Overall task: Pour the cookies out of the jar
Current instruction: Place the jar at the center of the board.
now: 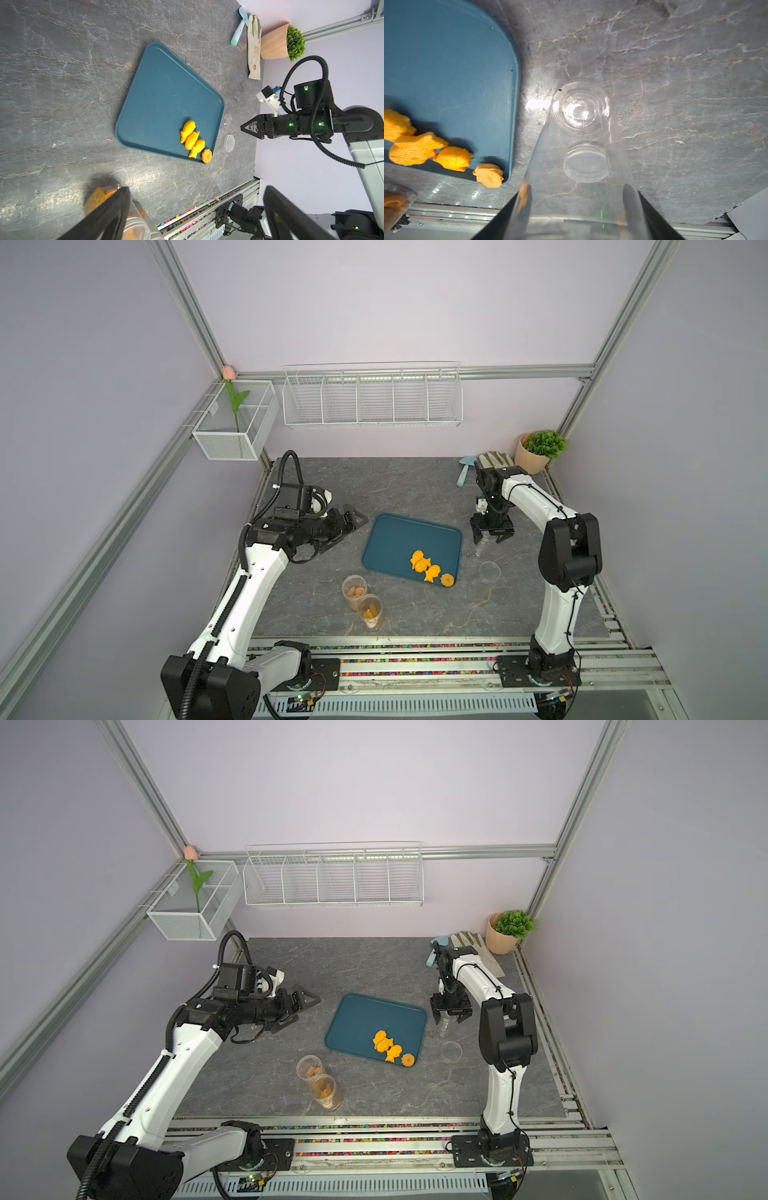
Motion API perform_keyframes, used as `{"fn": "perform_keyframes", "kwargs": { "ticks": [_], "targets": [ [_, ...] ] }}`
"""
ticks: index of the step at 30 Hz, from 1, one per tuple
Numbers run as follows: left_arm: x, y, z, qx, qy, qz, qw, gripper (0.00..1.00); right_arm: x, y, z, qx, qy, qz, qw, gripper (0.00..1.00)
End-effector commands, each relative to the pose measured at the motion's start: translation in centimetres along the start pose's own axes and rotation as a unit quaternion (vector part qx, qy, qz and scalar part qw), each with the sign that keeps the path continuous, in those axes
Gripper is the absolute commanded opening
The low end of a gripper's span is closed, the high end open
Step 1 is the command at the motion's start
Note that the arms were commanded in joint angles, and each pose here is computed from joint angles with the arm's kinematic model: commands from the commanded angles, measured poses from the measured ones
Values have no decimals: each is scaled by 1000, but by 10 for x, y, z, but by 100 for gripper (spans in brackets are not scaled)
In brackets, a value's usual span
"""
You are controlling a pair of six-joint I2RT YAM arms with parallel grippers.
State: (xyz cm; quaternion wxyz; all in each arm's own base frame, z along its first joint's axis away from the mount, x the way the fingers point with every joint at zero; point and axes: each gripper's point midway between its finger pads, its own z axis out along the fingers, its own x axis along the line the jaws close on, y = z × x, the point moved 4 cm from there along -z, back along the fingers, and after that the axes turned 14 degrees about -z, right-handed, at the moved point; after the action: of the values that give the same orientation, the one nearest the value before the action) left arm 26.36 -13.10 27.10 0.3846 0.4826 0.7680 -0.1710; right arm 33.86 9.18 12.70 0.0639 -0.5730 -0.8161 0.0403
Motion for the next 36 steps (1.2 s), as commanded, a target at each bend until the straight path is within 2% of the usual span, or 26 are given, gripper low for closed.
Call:
{"fn": "perform_keyframes", "kwargs": {
  "ticks": [1, 15, 18, 19, 23, 24, 30, 36],
  "targets": [
    [2, -4, -4, 1, -2, 1, 1000, 100, 8, -3, -1, -4, 8, -2, 1000, 73],
    [4, -7, -5, -4, -6, -4, 1000, 100, 25, 0, -6, -11, 10, -17, 1000, 74],
    [5, -8, -5, -3, -7, -5, 1000, 100, 25, 0, -7, -12, 10, -16, 1000, 81],
    [5, -8, -5, -3, -7, -4, 1000, 100, 25, 0, -9, -14, 8, -16, 1000, 87],
    [4, -8, -5, -3, -9, -4, 1000, 100, 24, -1, -22, -28, 1, -17, 999, 99],
    [3, -8, -5, -3, -9, -3, 1000, 100, 24, -1, -25, -32, 0, -17, 999, 89],
    [1, -7, -6, -6, -12, -2, 1000, 100, 24, -3, -54, -68, -6, -7, 998, 88],
    [0, -9, -10, -8, -16, 5, 1000, 100, 18, -11, -105, -153, -39, 14, 987, 88]
  ]
}}
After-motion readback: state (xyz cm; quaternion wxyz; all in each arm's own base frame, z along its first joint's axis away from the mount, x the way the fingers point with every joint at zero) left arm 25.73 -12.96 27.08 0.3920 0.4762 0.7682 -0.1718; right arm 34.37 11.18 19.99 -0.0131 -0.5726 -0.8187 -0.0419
